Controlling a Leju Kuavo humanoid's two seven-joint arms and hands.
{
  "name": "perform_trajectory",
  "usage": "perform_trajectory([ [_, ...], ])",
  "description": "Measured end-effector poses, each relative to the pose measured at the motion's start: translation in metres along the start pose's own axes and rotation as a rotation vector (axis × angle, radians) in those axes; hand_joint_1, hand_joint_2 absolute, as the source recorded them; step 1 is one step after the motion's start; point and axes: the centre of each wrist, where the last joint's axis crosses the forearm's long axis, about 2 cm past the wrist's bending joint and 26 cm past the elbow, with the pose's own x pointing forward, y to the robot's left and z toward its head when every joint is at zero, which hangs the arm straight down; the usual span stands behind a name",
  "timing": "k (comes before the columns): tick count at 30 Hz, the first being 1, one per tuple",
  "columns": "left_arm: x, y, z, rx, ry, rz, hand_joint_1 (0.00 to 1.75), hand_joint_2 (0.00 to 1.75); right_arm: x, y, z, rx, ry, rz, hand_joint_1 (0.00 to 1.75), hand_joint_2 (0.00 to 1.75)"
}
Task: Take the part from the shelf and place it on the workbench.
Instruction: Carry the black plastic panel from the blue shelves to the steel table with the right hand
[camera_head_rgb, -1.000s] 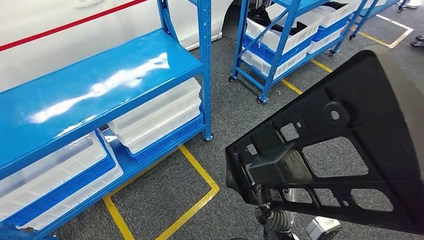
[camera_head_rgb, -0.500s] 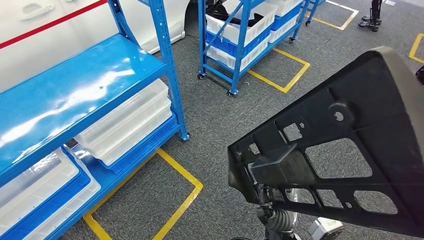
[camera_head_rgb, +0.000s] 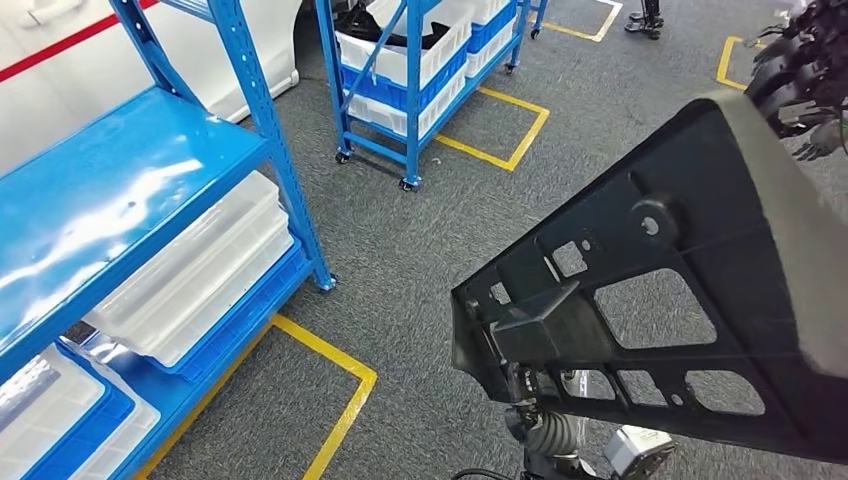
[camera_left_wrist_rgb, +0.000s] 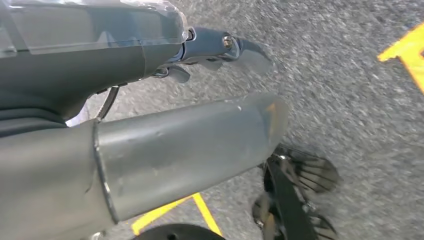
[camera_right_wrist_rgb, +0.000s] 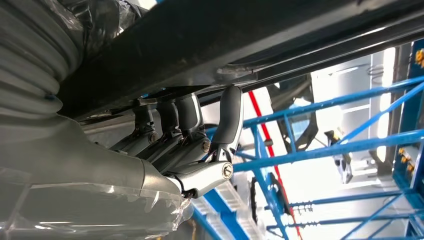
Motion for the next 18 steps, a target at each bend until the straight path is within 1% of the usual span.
perform_trajectory([
  [7,-0.0014,0.0010,0.0007,0.006,0.007,0.007,0.00,0.00,-0.0013,0.0002,-0.0004,-0.005,0.003,0.004,1.75,1.75],
  [18,0.0030,-0.0020,-0.0015,0.002,0.000,0.011,0.00,0.00,-0.0006,0.0003,0.0011,-0.007,0.006,0.004,1.75,1.75],
])
